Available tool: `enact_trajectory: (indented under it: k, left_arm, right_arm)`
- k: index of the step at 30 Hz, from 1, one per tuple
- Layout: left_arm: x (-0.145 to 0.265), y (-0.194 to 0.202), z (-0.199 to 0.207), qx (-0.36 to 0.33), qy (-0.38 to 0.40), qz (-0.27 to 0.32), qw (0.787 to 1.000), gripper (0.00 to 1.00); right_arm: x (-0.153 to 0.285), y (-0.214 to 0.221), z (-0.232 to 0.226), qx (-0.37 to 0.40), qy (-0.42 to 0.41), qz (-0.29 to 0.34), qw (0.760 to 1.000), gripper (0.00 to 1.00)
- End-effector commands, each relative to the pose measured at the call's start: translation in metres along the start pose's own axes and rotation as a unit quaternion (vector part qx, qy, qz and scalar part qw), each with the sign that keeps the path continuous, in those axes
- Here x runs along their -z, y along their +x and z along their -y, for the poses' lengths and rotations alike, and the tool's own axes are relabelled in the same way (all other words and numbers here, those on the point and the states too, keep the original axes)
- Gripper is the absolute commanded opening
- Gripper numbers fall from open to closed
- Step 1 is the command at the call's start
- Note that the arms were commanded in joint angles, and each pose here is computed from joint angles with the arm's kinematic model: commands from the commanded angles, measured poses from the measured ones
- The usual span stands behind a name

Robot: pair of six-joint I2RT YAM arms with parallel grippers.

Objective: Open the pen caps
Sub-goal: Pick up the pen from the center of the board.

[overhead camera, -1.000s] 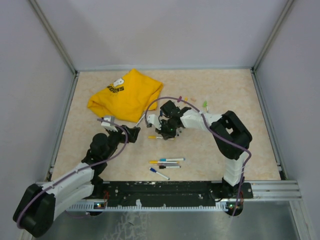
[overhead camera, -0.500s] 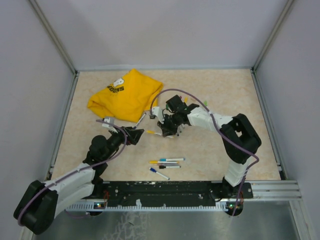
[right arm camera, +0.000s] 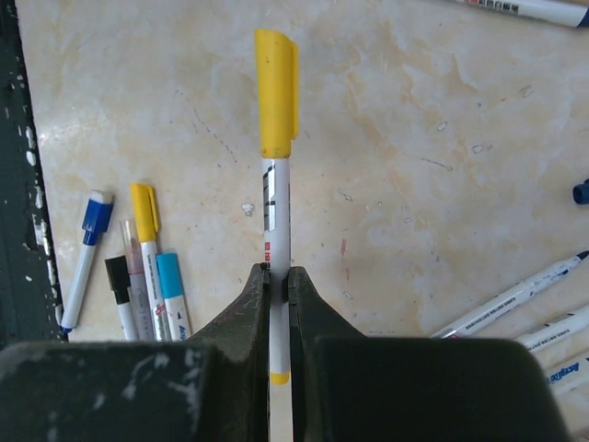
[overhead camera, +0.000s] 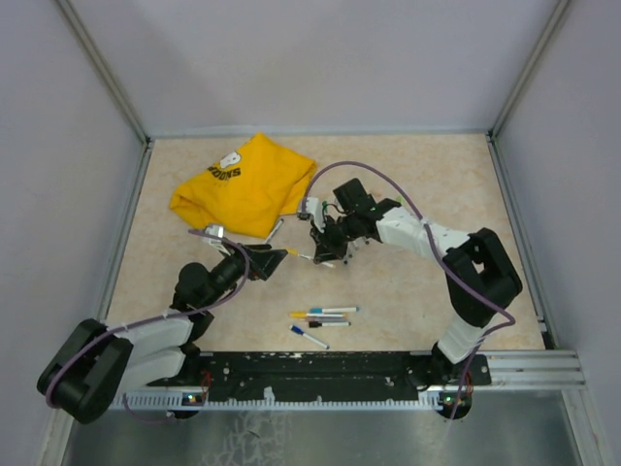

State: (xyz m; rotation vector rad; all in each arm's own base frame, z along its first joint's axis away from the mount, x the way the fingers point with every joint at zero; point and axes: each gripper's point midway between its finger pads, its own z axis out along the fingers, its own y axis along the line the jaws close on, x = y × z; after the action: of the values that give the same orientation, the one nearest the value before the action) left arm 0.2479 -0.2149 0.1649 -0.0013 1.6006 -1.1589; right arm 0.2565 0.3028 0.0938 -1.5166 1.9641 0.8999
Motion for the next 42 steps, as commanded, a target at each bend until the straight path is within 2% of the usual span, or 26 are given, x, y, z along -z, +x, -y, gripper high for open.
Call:
enact_trajectory:
  k: [1,8,18,25,31,34,38,40,42]
  left_arm:
    - [-0.001,-0.013,0.018,0.003,0.042,0.023,0.999,0.98]
    - [-0.005,-0.015,0.02,0.017,0.048,0.029,0.998,0.98]
    - [-0.025,-0.021,0.036,0.041,0.105,0.039,0.993,0.97]
    - [-0.042,-0.015,0.019,0.09,0.072,0.034,0.993,0.94]
    - [-0.045,-0.014,0.016,0.11,0.06,0.036,0.991,0.77]
    - [-0.046,-0.011,0.016,0.115,0.06,0.028,0.991,0.63]
    - [-0.049,-0.011,0.017,0.119,0.063,0.025,0.991,0.55]
    - [-0.05,-0.009,0.018,0.122,0.068,0.02,0.99,0.46]
    - [-0.05,-0.008,0.02,0.125,0.073,0.016,0.989,0.34]
  right_arm:
    - [0.023,-0.038,-0.008,0.02,-0.001,0.066,0.998,0.0]
    - [0.029,-0.044,-0.01,0.007,-0.013,0.083,0.996,0.0]
    - [0.04,-0.057,-0.021,-0.003,-0.044,0.119,0.992,0.0]
    - [0.042,-0.06,-0.024,-0.004,-0.05,0.125,0.991,0.0]
    - [0.039,-0.058,-0.021,-0.011,-0.045,0.125,0.991,0.0]
    - [0.038,-0.058,-0.02,-0.013,-0.042,0.125,0.991,0.0]
    - [0.036,-0.056,-0.019,-0.017,-0.043,0.122,0.991,0.0]
    - [0.035,-0.055,-0.019,-0.018,-0.043,0.121,0.992,0.0]
    - [0.035,-0.054,-0.019,-0.019,-0.042,0.12,0.992,0.0]
